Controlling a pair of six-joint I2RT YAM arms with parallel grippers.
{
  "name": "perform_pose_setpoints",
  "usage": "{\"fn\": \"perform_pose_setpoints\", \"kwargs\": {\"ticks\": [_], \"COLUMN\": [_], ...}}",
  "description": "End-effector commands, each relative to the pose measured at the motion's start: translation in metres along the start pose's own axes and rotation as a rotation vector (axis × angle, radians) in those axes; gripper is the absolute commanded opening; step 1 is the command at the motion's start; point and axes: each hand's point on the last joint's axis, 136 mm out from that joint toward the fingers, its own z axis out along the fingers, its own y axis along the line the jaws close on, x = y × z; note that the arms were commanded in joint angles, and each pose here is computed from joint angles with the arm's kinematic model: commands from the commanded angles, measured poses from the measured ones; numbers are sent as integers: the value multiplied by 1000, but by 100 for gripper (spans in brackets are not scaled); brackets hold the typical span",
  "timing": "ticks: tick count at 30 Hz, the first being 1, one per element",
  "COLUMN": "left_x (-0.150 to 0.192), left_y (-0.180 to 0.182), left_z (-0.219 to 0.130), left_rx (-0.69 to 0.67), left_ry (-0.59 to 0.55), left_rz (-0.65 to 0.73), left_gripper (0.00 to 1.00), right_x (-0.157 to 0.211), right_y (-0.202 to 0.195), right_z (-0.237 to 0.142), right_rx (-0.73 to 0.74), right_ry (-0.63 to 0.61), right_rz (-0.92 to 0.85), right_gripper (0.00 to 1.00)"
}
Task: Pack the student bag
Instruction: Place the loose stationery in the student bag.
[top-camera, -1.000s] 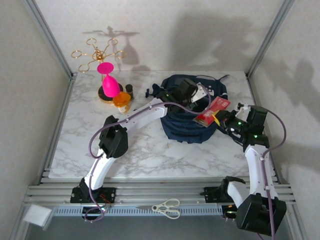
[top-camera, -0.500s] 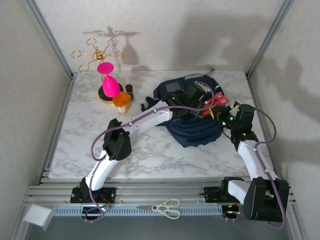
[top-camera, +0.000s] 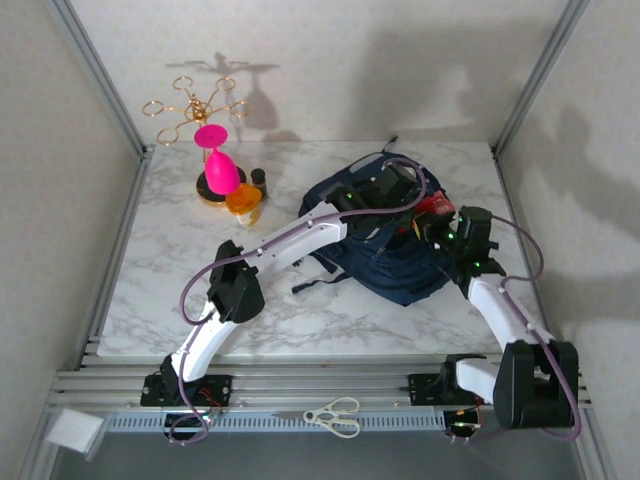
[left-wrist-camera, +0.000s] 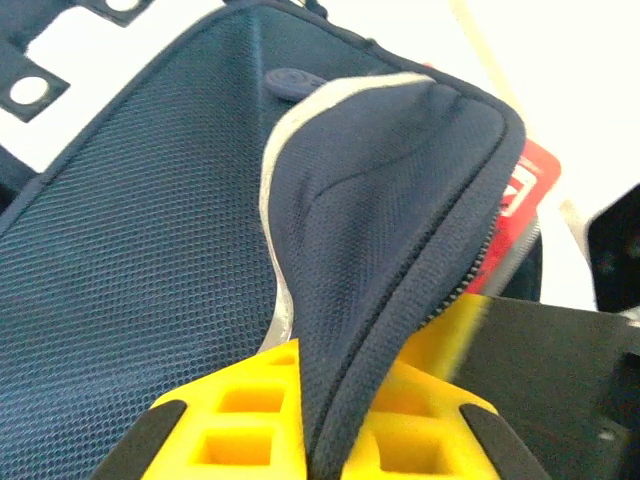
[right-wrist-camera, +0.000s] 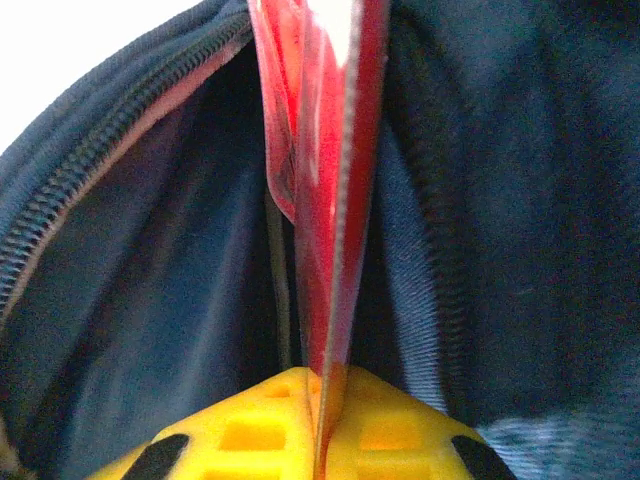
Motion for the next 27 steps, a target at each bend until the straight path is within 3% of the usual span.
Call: {"fn": "perform_pose_setpoints", "kwargs": {"ticks": [1, 3, 6, 10, 16, 20, 27], "left_x": [-29, -29, -31, -34, -35, -37, -37], "left_y": [-43, -28, -18, -14, -16, -21, -22], "left_z": [-28, -21, -16, -16, -18, -21, -21], "left_rx": [151, 120, 116, 115, 127, 149, 161], "left_ry": [-80, -75, -75, -81, -80, -85, -79], "left_rz": [-73, -93, -110, -106, -92, -90, -90], "left_gripper": [0, 0, 0, 0, 0, 0, 0], "right_x": [22, 26, 29, 17, -9, 0, -8], "right_y": [33, 23, 12, -2, -6, -6, -12], "right_z": [18, 20, 13, -2, -26, -17, -6], "right_rx": [-58, -38, -15, 34, -9, 13, 42], "right_ry": [67, 91, 85, 74, 29, 138, 138], "right_rz": [-115, -98, -110, -114, -126, -185, -221], "right_gripper": [2, 8, 34, 55, 54, 41, 22]}}
